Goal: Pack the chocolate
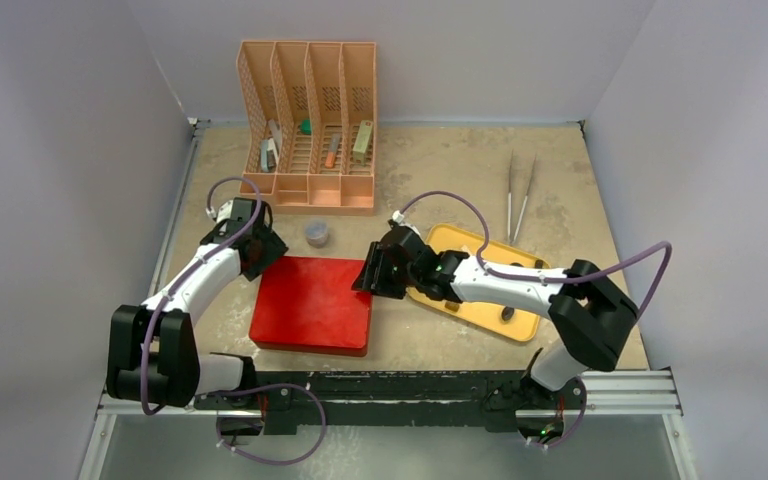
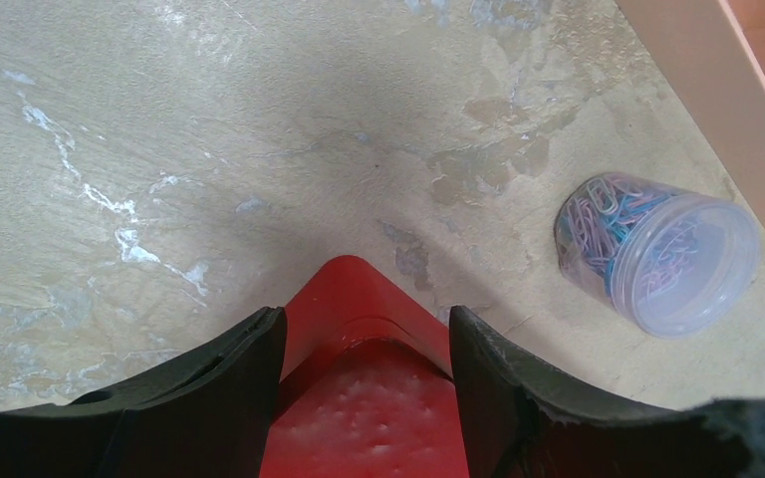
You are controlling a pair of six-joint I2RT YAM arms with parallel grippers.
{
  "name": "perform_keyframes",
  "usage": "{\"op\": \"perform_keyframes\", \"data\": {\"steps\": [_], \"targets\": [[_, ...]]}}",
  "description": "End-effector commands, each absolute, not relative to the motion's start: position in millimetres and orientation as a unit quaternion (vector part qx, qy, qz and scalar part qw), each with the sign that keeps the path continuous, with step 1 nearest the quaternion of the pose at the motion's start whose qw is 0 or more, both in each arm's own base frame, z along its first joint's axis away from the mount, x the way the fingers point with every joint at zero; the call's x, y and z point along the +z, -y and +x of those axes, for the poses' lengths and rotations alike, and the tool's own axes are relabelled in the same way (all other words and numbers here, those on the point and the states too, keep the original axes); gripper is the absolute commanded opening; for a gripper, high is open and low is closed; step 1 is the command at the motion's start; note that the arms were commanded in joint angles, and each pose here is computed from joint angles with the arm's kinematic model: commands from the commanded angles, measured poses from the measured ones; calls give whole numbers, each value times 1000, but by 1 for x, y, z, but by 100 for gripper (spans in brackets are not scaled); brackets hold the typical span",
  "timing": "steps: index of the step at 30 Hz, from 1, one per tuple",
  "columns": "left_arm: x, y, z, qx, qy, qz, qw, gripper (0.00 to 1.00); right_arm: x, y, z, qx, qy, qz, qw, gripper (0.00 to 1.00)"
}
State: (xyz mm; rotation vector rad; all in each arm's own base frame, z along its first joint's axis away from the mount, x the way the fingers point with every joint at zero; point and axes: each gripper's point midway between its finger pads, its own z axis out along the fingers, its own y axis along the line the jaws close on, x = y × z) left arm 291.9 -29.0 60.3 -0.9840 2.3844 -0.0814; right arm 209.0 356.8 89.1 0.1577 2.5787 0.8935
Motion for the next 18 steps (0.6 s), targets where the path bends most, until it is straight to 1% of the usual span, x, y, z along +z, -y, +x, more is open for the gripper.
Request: {"op": "perform_keyframes", "data": {"steps": [1, 5, 8, 10, 14, 18], "targets": [[80, 42, 309, -67, -887, -340, 305, 60, 93, -376, 211, 348, -917, 32, 194, 53], [76, 50, 310, -88, -887, -337, 304, 57, 90, -379, 210, 349, -917, 29, 190, 48], [83, 68, 318, -144, -882, -316, 319, 56, 88, -375, 210, 340, -920, 30, 192, 46], [89, 73, 323, -164, -876, -307, 333, 55, 83, -372, 208, 333, -924, 32, 187, 45], [100, 75, 333, -174, -870, -297, 353, 54, 78, -369, 208, 327, -926, 34, 186, 47], [99, 74, 334, -171, -870, -297, 353, 52, 79, -367, 211, 321, -926, 34, 196, 42]]}}
